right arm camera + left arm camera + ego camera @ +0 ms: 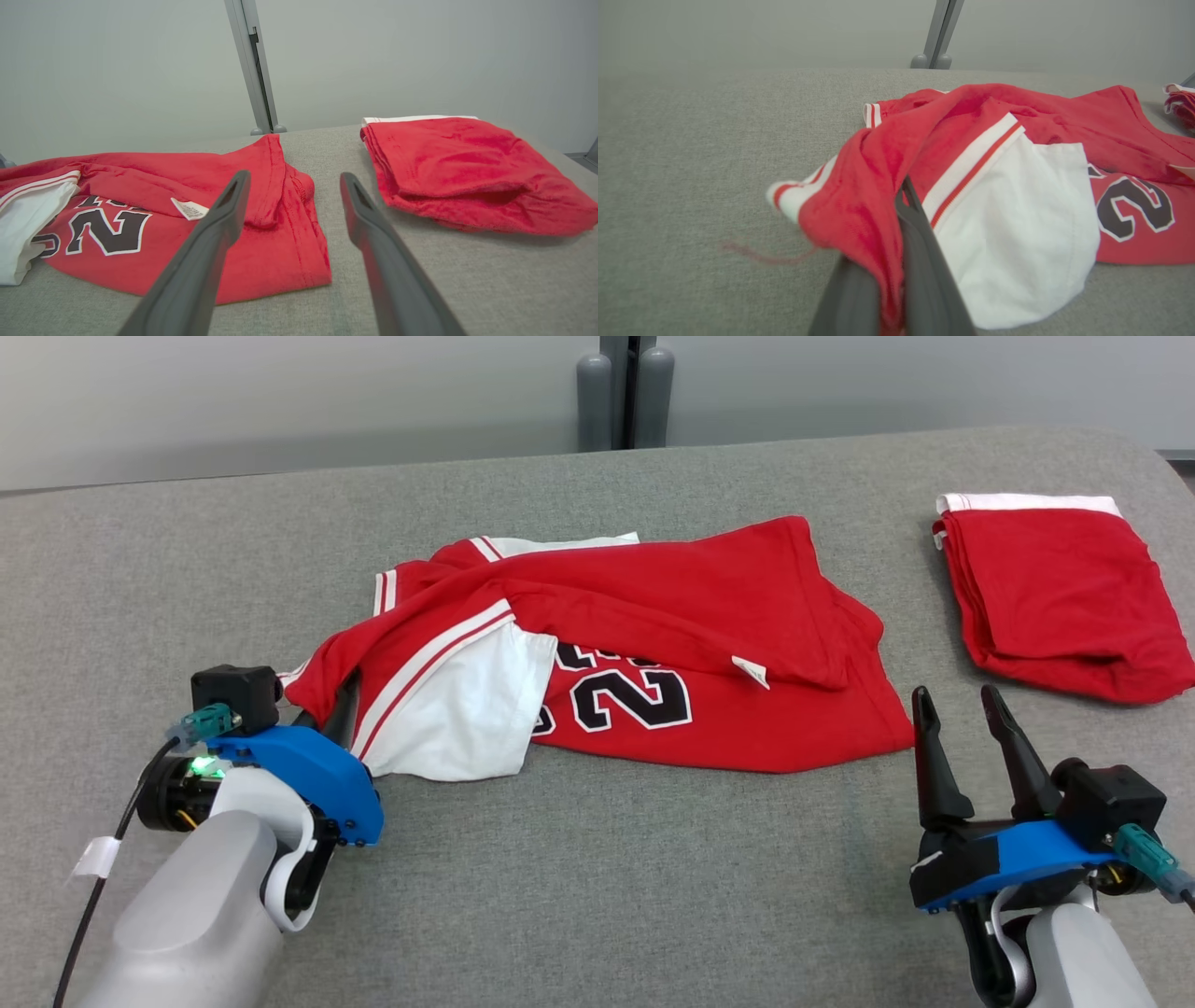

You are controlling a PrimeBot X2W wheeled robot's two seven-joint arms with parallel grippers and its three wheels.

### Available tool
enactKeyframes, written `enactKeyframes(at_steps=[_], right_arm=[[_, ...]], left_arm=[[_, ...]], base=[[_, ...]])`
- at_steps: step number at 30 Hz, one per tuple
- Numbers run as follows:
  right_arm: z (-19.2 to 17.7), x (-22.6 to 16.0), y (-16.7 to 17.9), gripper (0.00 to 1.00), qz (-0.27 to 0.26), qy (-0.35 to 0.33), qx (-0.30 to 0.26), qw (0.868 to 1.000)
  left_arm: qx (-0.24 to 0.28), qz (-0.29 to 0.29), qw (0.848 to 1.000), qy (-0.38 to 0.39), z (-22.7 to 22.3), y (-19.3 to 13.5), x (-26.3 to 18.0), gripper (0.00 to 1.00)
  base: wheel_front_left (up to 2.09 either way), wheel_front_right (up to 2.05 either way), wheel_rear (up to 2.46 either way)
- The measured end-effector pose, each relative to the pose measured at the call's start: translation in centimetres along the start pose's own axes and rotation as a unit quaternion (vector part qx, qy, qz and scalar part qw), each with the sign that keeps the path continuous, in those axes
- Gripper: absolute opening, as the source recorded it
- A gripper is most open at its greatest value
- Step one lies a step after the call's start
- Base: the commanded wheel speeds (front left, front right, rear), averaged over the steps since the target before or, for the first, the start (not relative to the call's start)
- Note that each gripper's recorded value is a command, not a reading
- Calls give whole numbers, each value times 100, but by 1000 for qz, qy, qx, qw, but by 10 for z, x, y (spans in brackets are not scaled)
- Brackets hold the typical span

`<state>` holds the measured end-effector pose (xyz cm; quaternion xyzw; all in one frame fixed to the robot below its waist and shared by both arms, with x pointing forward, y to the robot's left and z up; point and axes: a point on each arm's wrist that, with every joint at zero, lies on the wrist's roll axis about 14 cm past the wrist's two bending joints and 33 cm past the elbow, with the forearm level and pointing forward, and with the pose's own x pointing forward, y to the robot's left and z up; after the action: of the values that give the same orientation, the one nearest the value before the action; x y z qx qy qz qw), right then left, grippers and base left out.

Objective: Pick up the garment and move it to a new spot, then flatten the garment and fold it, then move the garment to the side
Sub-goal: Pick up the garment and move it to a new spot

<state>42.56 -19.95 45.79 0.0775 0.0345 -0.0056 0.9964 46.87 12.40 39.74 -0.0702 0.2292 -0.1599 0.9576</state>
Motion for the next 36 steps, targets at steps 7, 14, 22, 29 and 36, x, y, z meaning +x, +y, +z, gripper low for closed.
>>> enactKeyframes(at_steps=[7, 14, 22, 29, 36], right_arm=[[2, 0, 8, 100, 11, -1, 1, 1000], [13, -7, 18, 100, 23, -13, -2, 1000], [25, -15, 29, 100, 39, -27, -3, 999], [26, -22, 34, 100, 46, -25, -4, 999], [11, -32, 38, 100, 53, -5, -4, 999]], left_arm=[[3, 15, 999, -40, 11, 2, -6, 100], [18, 16, 995, -95, 36, -3, -31, 100], [-1, 32, 992, -124, 35, -5, -61, 100], [-5, 40, 988, -151, 32, -18, -79, 100], [-21, 65, 986, -154, 9, -29, -95, 100]], base=[[0, 0, 0], [0, 0, 0], [0, 0, 0], [0, 0, 0], [0, 0, 0]])
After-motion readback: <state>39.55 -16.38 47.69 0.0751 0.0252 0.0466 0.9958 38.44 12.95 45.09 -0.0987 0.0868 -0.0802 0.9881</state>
